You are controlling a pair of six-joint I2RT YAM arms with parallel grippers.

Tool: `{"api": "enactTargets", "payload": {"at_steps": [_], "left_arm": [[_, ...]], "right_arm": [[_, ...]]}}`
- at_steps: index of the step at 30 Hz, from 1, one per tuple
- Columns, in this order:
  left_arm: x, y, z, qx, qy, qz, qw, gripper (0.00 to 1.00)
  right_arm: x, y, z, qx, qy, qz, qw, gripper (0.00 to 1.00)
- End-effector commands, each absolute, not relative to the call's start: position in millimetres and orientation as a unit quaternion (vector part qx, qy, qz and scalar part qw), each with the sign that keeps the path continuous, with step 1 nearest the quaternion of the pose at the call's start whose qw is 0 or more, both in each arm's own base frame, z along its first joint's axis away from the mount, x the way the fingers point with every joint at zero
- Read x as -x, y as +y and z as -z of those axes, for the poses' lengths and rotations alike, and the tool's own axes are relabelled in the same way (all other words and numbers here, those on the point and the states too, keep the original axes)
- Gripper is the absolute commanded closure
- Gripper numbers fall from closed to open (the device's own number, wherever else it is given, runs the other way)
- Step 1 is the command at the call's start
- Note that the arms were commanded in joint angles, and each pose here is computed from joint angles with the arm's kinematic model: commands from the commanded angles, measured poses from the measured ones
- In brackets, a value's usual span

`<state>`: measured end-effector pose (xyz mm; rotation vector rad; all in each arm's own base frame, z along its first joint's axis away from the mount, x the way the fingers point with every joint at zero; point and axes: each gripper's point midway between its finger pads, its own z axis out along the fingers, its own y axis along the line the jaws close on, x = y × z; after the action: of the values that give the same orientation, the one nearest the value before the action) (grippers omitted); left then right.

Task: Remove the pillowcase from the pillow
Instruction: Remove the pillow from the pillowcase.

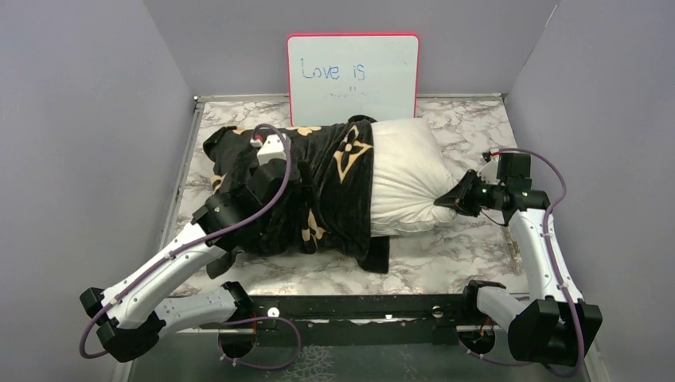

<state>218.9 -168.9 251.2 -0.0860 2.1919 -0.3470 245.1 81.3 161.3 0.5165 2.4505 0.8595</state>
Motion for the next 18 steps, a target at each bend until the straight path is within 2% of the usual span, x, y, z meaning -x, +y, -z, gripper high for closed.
{"api": "enactTargets", "payload": {"at_steps": [1, 3, 6, 9, 11, 14, 16, 18], "left_arm": [[-241.8, -187.5, -324.8, -0.042, 0.836, 0.164, 0.522, 0.10], [-257.2, -193.5, -345.7, -0.078, 0.823, 0.136, 0.545, 0.03], [-281.1, -213.6, -351.0, -0.132, 0.831, 0.099, 0.530, 0.01], [-317.6, -222.5, -327.6, -0.131, 0.849, 0.065, 0.507, 0.01], [-344.4, -228.4, -303.9, -0.128, 0.862, 0.087, 0.484, 0.01], [-372.6, -235.9, -259.7, -0.118, 0.884, 0.138, 0.431, 0.01], [-373.3, -244.4, -229.2, -0.129, 0.898, 0.158, 0.389, 0.02], [-364.6, -250.4, -199.3, -0.142, 0.910, 0.169, 0.351, 0.11]], "right_arm": [[-264.2, 61.8, -193.5, -0.157, 0.889, -0.279, 0.328, 0.84], [-263.9, 62.1, -202.3, -0.148, 0.886, -0.280, 0.338, 0.80], [-261.8, 61.6, -208.1, -0.146, 0.886, -0.277, 0.342, 0.75], [-255.7, 59.0, -210.7, -0.152, 0.887, -0.266, 0.345, 0.46], [-253.7, 56.4, -216.3, -0.153, 0.884, -0.259, 0.357, 0.37], [-252.2, 53.4, -233.7, -0.144, 0.884, -0.248, 0.370, 0.31], [-252.0, 54.2, -247.0, -0.138, 0.882, -0.249, 0.376, 0.29], [-252.6, 55.1, -261.4, -0.130, 0.877, -0.252, 0.389, 0.27]]}}
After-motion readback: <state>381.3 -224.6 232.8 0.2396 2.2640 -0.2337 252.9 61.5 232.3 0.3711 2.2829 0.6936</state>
